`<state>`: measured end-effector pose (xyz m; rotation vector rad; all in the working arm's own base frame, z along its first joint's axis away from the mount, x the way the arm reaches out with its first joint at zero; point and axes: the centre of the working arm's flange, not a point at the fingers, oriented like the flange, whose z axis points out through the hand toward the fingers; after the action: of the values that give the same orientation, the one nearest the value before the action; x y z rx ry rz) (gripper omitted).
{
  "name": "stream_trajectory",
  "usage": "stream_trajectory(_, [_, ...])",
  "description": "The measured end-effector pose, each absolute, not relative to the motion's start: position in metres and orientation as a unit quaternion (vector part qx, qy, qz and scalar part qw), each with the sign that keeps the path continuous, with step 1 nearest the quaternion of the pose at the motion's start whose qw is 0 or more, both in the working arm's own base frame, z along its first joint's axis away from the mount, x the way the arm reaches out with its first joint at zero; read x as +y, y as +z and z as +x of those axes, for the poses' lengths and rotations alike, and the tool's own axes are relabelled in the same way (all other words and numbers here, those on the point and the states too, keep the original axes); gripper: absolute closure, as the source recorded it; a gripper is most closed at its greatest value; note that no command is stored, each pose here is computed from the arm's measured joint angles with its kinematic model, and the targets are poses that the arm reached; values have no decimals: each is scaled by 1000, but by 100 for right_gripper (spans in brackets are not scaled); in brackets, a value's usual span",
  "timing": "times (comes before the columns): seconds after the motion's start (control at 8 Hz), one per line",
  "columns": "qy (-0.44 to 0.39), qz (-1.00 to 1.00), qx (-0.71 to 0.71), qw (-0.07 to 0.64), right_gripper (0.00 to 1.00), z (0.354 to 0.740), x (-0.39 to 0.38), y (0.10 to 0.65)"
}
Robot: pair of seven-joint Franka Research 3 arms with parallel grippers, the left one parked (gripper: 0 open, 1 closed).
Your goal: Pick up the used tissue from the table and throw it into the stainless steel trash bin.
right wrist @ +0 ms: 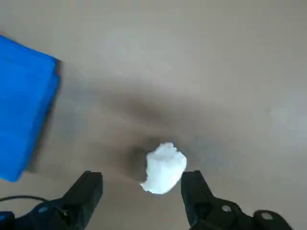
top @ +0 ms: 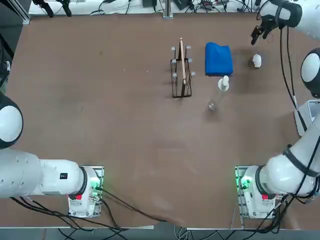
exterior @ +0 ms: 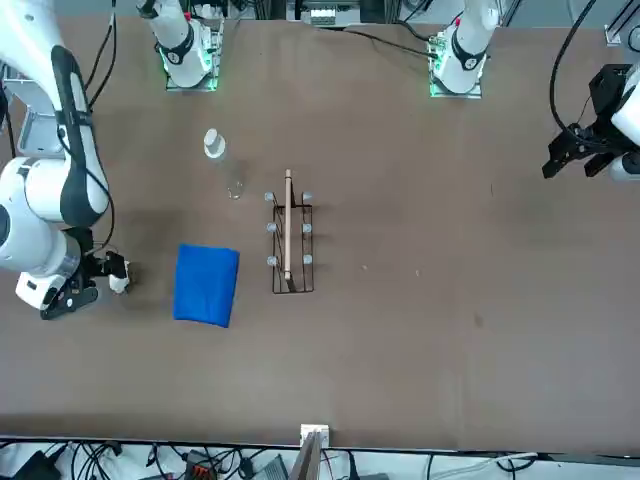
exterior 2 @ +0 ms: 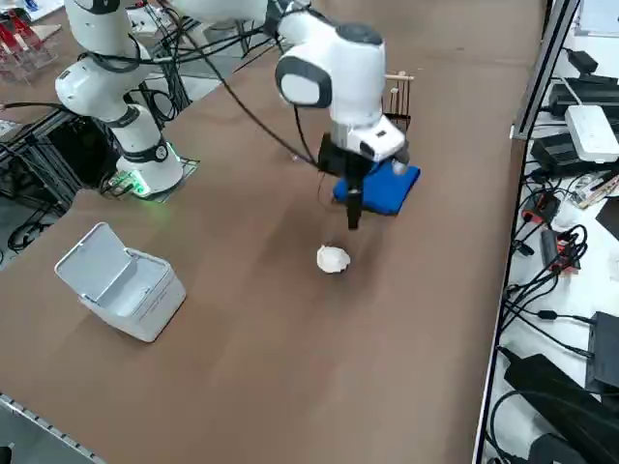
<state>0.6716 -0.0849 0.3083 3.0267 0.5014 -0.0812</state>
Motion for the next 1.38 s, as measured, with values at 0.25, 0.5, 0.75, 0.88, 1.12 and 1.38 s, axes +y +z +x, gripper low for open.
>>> stream_trajectory(0.25, [-49,988,143,29,1,657,-121,280])
stream_trajectory(0.5, [-51,989,135,27,1,649,-128,249])
stream_trajectory(0.75, [-49,990,132,26,1,647,-124,227])
stream_trajectory(0.88, [-46,990,133,26,1,647,-123,220])
stream_trajectory(1.12, [-40,990,133,27,2,648,-123,206])
stream_trajectory(1.38, [-42,990,131,27,13,647,-126,196])
